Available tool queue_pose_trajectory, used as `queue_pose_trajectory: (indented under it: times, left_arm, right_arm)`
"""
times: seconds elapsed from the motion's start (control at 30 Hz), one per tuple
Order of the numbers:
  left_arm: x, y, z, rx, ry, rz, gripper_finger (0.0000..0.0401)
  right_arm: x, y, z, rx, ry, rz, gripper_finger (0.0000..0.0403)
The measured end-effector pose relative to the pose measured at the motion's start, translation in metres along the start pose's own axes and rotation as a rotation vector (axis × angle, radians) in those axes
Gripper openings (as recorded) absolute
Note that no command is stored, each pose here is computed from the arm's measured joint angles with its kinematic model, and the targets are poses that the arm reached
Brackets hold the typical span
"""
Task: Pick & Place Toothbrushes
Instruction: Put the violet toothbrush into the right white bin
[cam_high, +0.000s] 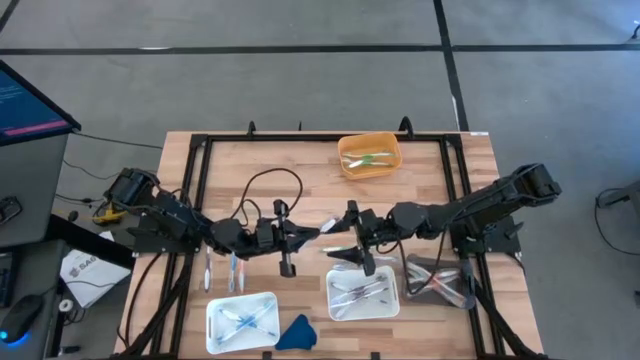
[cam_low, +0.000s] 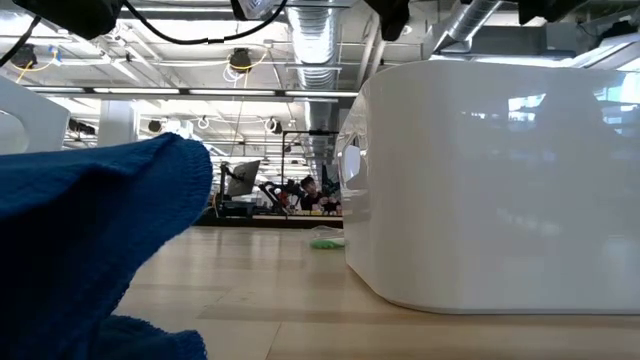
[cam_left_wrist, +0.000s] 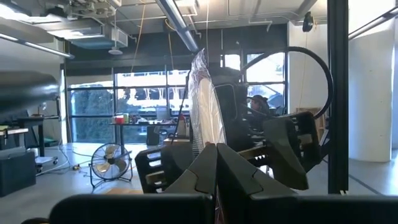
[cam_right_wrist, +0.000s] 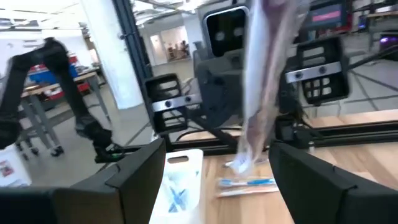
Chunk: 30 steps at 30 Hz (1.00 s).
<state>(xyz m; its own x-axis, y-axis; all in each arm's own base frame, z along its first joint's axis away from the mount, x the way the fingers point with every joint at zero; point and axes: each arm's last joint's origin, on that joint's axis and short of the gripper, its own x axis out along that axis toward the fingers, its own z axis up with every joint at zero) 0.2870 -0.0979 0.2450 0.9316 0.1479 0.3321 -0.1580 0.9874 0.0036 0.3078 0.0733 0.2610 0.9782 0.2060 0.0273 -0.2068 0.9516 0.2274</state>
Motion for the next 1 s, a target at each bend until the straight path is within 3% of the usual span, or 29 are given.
queue_pose_trajectory:
  times: [0.6, 0.8, 1.0]
  left_arm:
    - [0.0, 0.0, -0.002, 0.008, 0.021, 0.011, 0.0]
    - [0.0, 0.0, -0.003, 0.012, 0.032, 0.026, 0.0]
    - [0.0, 0.0, -0.004, 0.019, 0.044, 0.026, 0.0]
  right_arm:
    - [0.005, -0.004, -0.004, 0.0, -0.042, -0.139, 0.0279]
    - [0.022, -0.008, -0.018, -0.004, 0.003, -0.157, 0.0279]
    - [0.025, -0.008, -0.013, -0.002, -0.025, -0.154, 0.0279]
